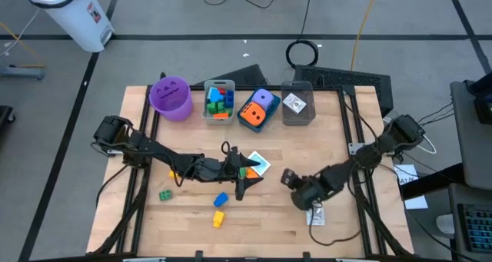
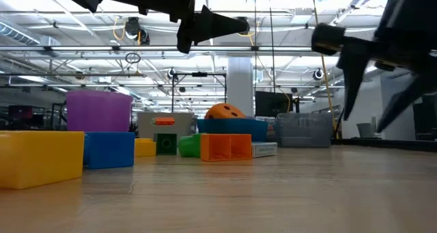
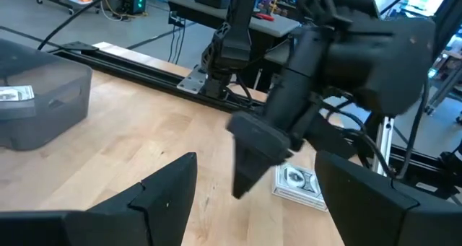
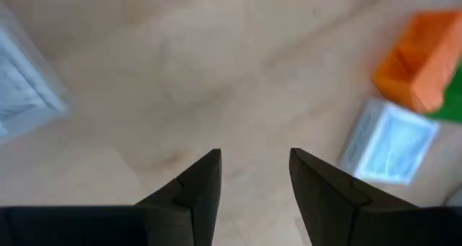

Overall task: Pick & Place Toys
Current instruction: Put the black and white deck of cards into the black bin

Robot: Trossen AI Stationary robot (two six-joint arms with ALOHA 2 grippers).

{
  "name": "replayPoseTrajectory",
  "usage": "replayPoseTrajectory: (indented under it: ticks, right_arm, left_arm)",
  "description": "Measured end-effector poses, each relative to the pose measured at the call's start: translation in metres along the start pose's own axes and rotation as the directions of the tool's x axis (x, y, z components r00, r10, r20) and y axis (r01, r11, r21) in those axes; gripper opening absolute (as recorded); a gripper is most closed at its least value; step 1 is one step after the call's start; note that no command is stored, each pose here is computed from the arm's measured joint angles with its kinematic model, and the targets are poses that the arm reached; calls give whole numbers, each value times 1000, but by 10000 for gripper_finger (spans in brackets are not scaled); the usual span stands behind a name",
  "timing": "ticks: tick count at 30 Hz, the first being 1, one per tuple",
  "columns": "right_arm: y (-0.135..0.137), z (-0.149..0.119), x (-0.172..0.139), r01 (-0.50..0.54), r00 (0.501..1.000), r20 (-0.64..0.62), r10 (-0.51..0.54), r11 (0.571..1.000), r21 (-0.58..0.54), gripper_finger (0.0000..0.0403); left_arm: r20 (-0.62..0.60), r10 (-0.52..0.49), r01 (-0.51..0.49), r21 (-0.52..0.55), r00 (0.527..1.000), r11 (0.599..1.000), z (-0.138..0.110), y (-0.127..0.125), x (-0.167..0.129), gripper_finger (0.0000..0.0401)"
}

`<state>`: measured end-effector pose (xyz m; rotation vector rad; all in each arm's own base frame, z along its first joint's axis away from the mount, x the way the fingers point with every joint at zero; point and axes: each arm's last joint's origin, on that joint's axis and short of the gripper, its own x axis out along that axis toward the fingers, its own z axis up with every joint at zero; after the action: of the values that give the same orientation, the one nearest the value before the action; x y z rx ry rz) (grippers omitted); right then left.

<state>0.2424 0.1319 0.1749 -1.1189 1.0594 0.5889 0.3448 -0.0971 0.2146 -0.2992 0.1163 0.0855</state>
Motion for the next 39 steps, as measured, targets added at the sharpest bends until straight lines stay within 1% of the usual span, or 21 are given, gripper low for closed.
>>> replayPoseTrajectory:
  ticks: [3,9,11,13,16,19,21,26,30,32,35,39]
  right_arm:
    - [-7,-6,-6,12,1000,18,-12,1000,12,155]
    - [-4,-4,-43,71,984,163,-66,997,-29,155]
    - [1,-2,-56,59,971,235,-47,997,-41,155]
    - [7,0,-68,33,950,313,-5,996,-82,155]
    - [18,4,-80,27,927,373,27,990,-137,161]
    - [25,8,-86,31,927,376,2,996,-82,174]
    - [27,9,-85,13,930,367,-2,1000,-27,185]
    - [29,11,-85,-69,919,391,47,997,43,217]
    - [29,10,-85,-92,921,386,49,991,94,242]
    - [29,10,-85,-97,921,387,50,990,104,254]
    - [30,10,-85,-115,914,398,71,990,86,270]
    - [31,12,-86,-100,908,413,64,993,67,287]
  left_arm:
    - [0,0,0,11,1000,1000,0,0,0,289]
    - [1,2,-2,61,1000,998,0,1,0,289]
    - [2,6,-6,71,1000,997,1,2,1,289]
    - [4,12,-12,77,1000,997,2,4,2,289]
    - [8,23,-23,77,1000,997,3,8,3,289]
    - [10,33,-33,76,999,997,4,11,4,289]
    - [12,38,-39,75,999,996,5,13,5,289]
    - [17,50,-52,72,999,996,7,18,6,289]
    - [20,62,-63,70,998,996,8,22,7,289]
    - [21,65,-66,69,998,995,8,23,8,289]
    - [23,71,-73,68,997,995,9,25,8,289]
    - [24,73,-75,62,997,995,9,26,9,289]
